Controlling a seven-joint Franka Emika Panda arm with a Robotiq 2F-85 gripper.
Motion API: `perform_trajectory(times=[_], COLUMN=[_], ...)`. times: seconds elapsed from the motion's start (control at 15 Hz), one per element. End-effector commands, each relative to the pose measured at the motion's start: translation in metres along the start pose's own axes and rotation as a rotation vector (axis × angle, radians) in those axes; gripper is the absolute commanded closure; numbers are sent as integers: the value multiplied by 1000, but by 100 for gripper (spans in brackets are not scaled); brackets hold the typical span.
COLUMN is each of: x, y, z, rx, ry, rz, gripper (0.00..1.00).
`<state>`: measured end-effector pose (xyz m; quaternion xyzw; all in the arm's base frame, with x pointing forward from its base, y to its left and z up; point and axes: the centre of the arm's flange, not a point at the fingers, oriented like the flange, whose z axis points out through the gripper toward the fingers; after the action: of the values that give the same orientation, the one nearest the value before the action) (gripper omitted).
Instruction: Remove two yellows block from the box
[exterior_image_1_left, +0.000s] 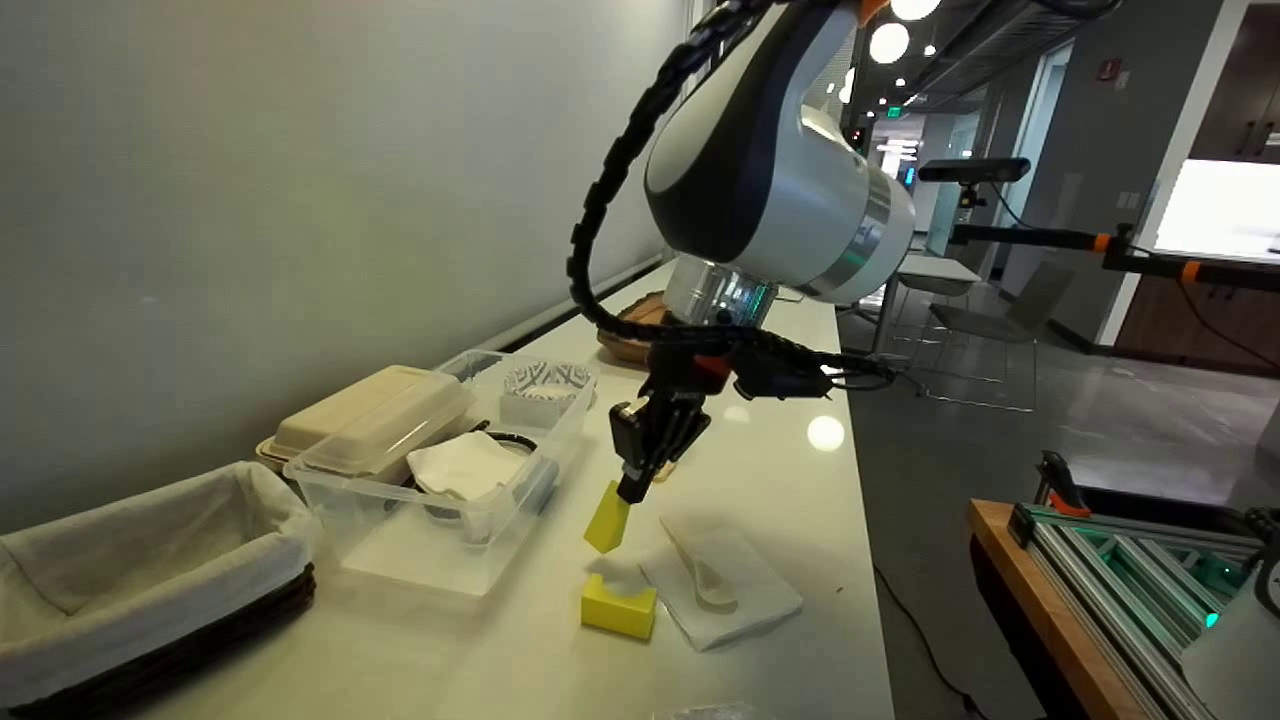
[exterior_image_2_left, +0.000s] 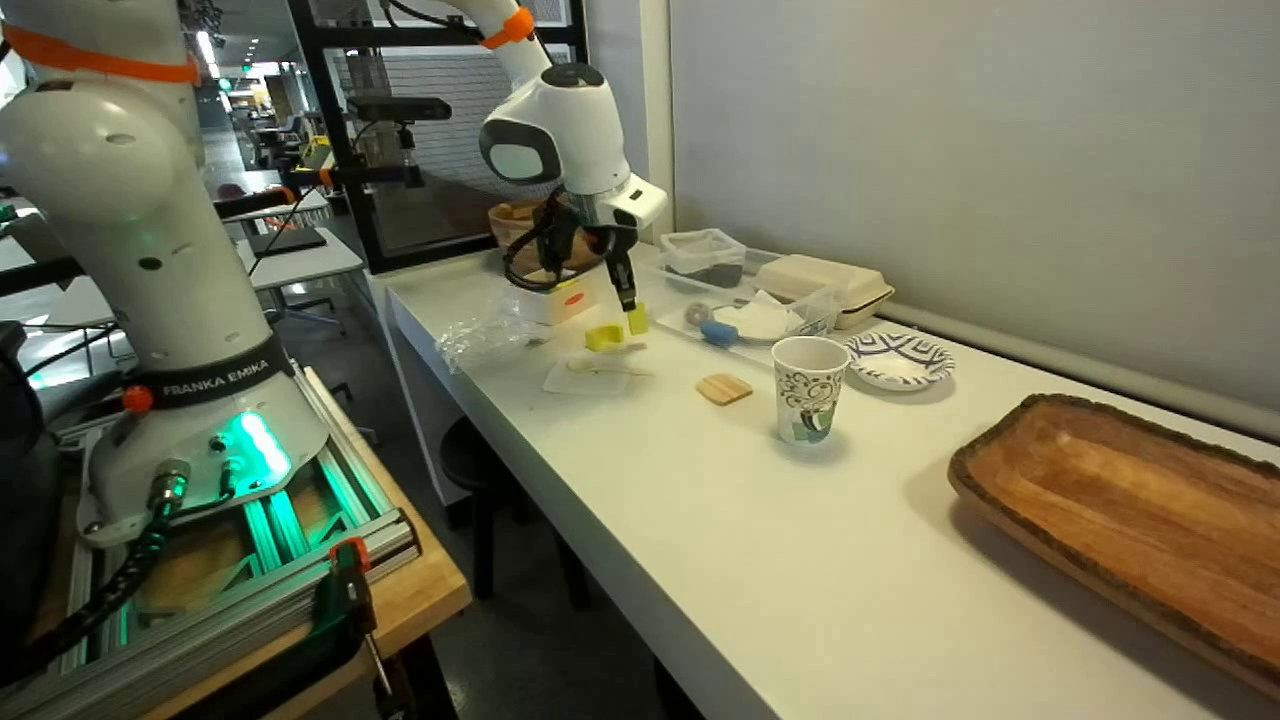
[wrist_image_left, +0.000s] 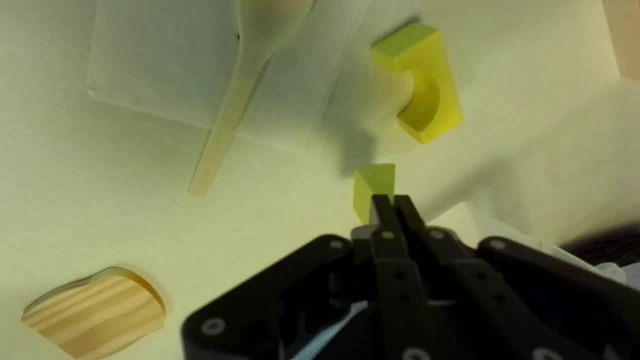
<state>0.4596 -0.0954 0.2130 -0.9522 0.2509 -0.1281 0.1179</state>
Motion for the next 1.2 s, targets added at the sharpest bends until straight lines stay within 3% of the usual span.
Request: perform_trajectory(times=[0.0, 0.2, 0.27, 0.33, 0.87, 1.0, 1.13], x=[-1, -2, -3, -4, -7, -6, -6], y=[10, 10, 10, 9, -32, -46, -60], z=[27, 36, 38, 39, -14, -38, -65], rx=[19, 22, 20, 5, -27, -57, -116], ry=[1, -20, -33, -37, -39, -18, -33], rz=[-11, -18, -12, -11, -16, -60, -179], gripper=[99, 99, 90, 69, 10, 0, 0])
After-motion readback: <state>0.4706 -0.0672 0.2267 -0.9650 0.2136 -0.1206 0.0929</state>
